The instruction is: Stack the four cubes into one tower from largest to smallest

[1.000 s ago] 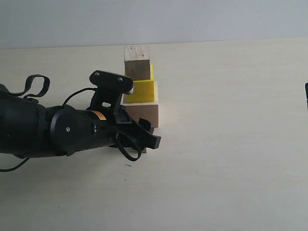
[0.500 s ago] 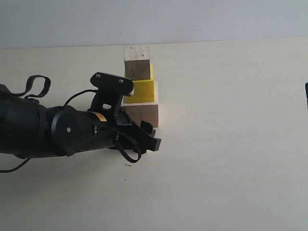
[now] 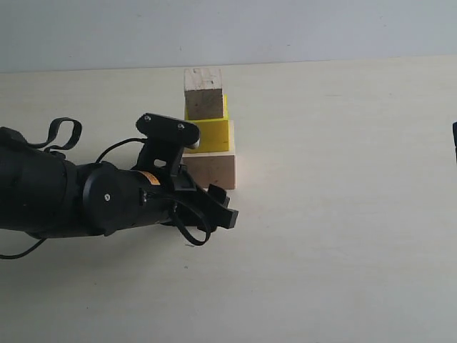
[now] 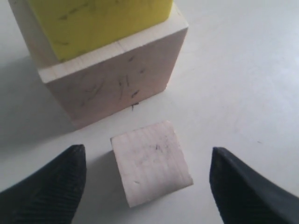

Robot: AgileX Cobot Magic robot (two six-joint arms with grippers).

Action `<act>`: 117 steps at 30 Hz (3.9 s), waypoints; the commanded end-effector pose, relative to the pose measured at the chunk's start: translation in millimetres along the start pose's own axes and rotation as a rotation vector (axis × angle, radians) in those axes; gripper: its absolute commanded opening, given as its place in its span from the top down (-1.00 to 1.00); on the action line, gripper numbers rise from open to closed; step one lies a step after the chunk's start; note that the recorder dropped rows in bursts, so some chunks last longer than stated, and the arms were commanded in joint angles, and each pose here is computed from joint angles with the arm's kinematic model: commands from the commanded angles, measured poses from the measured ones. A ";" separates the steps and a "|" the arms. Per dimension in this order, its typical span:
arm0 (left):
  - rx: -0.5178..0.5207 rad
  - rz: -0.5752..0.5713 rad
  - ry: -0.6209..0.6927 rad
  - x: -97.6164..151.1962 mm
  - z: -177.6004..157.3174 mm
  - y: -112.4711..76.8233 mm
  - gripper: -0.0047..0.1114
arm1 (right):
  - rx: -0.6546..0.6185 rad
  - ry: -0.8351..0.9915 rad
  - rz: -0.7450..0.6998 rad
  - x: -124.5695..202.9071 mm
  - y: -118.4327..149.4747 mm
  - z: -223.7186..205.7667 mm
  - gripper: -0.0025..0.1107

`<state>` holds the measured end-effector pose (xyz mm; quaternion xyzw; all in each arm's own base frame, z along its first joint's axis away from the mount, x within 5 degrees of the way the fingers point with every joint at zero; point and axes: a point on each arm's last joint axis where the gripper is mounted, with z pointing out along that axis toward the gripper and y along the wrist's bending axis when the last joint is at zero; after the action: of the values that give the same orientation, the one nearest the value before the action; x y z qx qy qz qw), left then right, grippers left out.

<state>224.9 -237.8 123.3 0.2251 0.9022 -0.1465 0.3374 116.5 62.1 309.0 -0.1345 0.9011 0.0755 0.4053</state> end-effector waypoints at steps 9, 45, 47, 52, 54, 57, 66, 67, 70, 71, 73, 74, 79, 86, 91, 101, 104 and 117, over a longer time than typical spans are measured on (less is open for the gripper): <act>-0.004 -0.008 -0.015 -2.2 0.0 0.4 -0.31 | -0.009 -0.012 0.010 0.5 0.1 0.2 0.96; 0.007 -0.007 0.012 0.2 0.0 -0.5 -0.26 | -0.047 -0.023 0.040 -0.3 3.5 -0.3 0.96; 0.008 -0.005 0.014 0.3 0.0 -0.6 -0.26 | -0.047 -0.023 0.040 -0.3 3.5 -0.3 0.96; 0.007 0.009 0.003 -0.6 0.0 -0.6 -0.26 | -0.051 -0.030 0.041 -1.0 3.8 -0.4 0.96; 0.008 0.008 0.005 -0.4 0.0 -0.6 -0.26 | -0.052 -0.032 0.041 -1.1 3.9 -0.4 0.96; 0.013 0.011 0.017 0.7 0.0 -1.1 -0.26 | -0.054 -0.033 0.042 -1.3 4.1 -0.4 0.96; 0.027 0.019 0.050 3.6 -0.1 -2.3 -0.26 | -0.056 -0.036 0.042 -1.6 4.2 -0.4 0.96; 0.027 0.019 0.050 3.6 -0.1 -2.3 -0.26 | -0.057 -0.036 0.043 -1.5 4.3 -0.4 0.96; 0.021 0.019 0.033 2.1 0.0 -1.8 -0.26 | -0.061 -0.033 0.049 -1.3 4.7 -0.4 0.96; 0.019 0.019 0.029 1.7 0.0 -1.6 -0.26 | -0.061 -0.033 0.049 -1.3 4.7 -0.4 0.96; 0.018 0.019 0.027 1.6 0.0 -1.5 -0.26 | -0.062 -0.035 0.049 -1.5 4.8 -0.4 0.96; 0.018 0.019 0.027 1.6 0.0 -1.5 -0.26 | -0.063 -0.037 0.049 -1.7 4.9 -0.4 0.96; 0.008 0.022 0.052 8.0 7.1 -0.2 -0.26 | -0.068 -0.046 0.049 -2.5 5.3 -0.5 0.96; -0.002 0.022 0.051 10.0 10.5 0.8 -0.26 | -0.068 -0.046 0.049 -2.5 5.3 -0.5 0.96; -0.008 0.022 0.040 9.3 11.1 1.4 -0.23 | -0.068 -0.046 0.049 -2.5 5.3 -0.5 0.96; -0.008 0.022 0.041 9.4 11.1 1.4 0.72 | -0.068 -0.046 0.049 -2.5 5.3 -0.5 0.96; 0.009 0.022 0.083 13.3 10.9 -0.1 0.86 | -0.068 -0.046 0.049 -2.5 5.3 -0.5 0.96; 0.046 -0.111 0.319 55.8 -17.8 5.3 0.85 | -0.063 -0.049 0.043 -2.8 4.9 -0.5 0.96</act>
<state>203.6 -221.9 108.9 0.2164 0.9294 -0.1436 0.2623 116.7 68.1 311.8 -0.1278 0.8935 0.1145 0.4150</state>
